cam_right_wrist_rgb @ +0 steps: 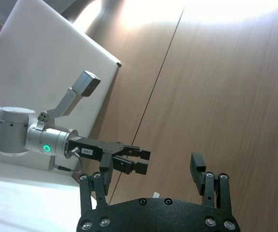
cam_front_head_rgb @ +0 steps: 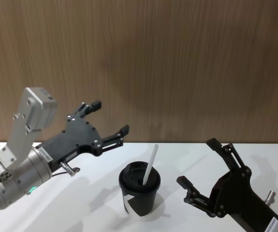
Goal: Pick up the straw with one hand, pass it to the other hand, and insert it into the cup.
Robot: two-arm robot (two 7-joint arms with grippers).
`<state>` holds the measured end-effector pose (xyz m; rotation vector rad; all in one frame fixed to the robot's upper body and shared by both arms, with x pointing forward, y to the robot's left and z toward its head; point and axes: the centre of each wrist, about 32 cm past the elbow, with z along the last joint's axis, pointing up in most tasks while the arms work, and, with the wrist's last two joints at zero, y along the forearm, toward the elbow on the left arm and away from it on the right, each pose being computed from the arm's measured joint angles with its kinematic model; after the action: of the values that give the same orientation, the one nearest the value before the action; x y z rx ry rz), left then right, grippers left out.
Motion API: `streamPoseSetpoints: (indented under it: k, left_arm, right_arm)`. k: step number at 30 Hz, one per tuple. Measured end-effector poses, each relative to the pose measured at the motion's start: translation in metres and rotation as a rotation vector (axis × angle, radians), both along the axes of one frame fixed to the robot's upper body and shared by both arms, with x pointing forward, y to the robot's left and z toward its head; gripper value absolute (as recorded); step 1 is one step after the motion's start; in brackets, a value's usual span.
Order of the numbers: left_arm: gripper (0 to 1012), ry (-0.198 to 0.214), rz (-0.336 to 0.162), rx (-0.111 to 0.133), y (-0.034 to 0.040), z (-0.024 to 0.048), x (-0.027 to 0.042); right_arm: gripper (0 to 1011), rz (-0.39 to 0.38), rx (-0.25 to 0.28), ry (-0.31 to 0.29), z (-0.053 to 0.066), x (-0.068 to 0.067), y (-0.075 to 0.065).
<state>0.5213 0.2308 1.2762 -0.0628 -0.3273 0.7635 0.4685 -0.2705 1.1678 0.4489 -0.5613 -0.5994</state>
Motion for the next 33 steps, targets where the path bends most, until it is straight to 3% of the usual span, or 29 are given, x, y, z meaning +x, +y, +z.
streamPoseSetpoints:
  k: [9, 16, 22, 33]
  left_arm:
    - [1001, 0.007, 0.145, 0.013, -0.0041, -0.0044, -0.0124]
    - [1002, 0.020, 0.231, 0.017, -0.0070, -0.0089, -0.0191]
    - [1002, 0.030, 0.281, 0.020, -0.0082, -0.0116, -0.0225]
    - [1001, 0.037, 0.325, 0.022, -0.0094, -0.0139, -0.0256]
  right_arm:
    - [1001, 0.000, 0.000, 0.000, 0.000, 0.000, 0.000]
    - [1001, 0.000, 0.000, 0.000, 0.000, 0.000, 0.000]
    - [1001, 0.000, 0.000, 0.000, 0.000, 0.000, 0.000]
    - [1001, 0.000, 0.000, 0.000, 0.000, 0.000, 0.000]
